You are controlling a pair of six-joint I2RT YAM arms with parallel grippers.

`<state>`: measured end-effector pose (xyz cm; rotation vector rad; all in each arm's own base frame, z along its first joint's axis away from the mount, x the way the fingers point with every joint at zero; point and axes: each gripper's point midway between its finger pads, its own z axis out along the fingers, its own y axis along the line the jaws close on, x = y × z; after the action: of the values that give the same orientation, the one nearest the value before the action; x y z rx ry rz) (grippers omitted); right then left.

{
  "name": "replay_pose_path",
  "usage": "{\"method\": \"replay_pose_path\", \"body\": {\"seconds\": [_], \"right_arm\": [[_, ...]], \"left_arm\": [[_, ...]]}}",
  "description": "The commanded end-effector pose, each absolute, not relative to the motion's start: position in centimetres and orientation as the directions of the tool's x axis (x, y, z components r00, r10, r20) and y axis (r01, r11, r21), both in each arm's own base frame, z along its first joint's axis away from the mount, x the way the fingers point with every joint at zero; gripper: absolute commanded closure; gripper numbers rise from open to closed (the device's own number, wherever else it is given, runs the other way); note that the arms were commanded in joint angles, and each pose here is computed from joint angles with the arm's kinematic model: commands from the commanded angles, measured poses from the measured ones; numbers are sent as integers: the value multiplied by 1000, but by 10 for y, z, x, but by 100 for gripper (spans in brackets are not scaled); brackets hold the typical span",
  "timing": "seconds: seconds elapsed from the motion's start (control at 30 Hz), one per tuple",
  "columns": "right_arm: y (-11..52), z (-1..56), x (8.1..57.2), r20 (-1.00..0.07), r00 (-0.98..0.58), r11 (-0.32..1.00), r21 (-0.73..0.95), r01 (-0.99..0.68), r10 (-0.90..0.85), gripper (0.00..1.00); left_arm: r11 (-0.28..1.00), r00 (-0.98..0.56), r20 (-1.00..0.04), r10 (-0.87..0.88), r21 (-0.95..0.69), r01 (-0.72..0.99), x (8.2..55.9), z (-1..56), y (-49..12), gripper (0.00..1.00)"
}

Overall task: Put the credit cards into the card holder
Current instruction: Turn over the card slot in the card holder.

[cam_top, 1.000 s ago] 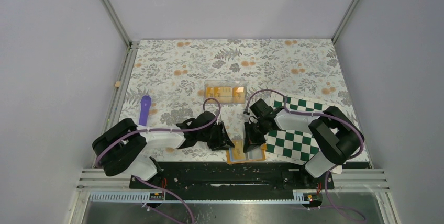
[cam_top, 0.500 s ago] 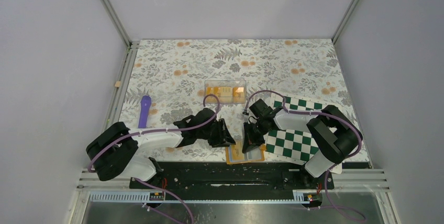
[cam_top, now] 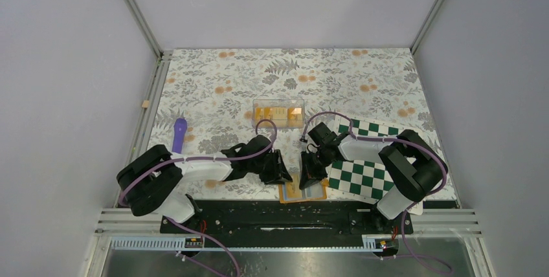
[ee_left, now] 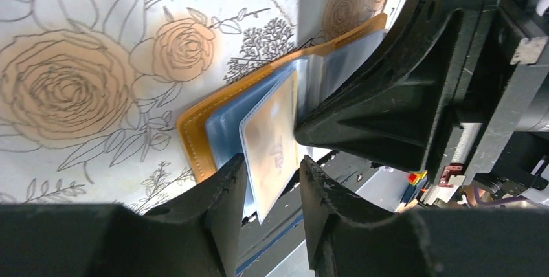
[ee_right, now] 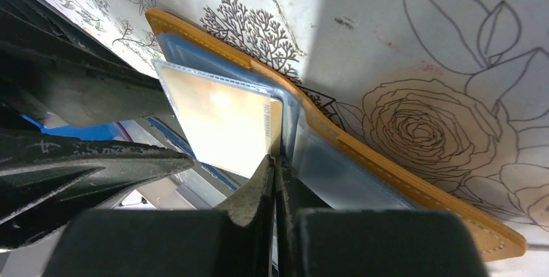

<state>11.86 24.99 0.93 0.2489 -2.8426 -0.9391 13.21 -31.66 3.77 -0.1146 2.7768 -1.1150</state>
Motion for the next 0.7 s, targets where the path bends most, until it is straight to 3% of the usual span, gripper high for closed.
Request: {"method": "replay_pose_path", "body": {"seconds": [0.0, 0.23, 0.37, 0.47, 0.67], "right_arm": [[239, -6, 115, 84, -974, 828, 546, -130, -208, 100], [243, -3, 117, 75, -974, 816, 562, -135, -212, 100], [248, 6, 119, 51, -976, 798, 585, -142, -212, 100], [249, 16, 122, 17, -978, 787, 597, -158, -208, 96], [239, 19, 129, -25, -975, 821, 535, -200, -221, 78]], "left_arm": [[659, -984, -149, -99, -751, 47, 140, 60, -342, 66], [663, -987, -139, -77, -747, 53, 136, 56, -348, 74], [709, -988, -132, -75, -704, 40, 135, 49, -341, 99], [768, -984, -158, -77, -639, 42, 137, 49, -326, 100], [886, -981, -195, 1, -455, 91, 137, 53, -292, 100]]}}
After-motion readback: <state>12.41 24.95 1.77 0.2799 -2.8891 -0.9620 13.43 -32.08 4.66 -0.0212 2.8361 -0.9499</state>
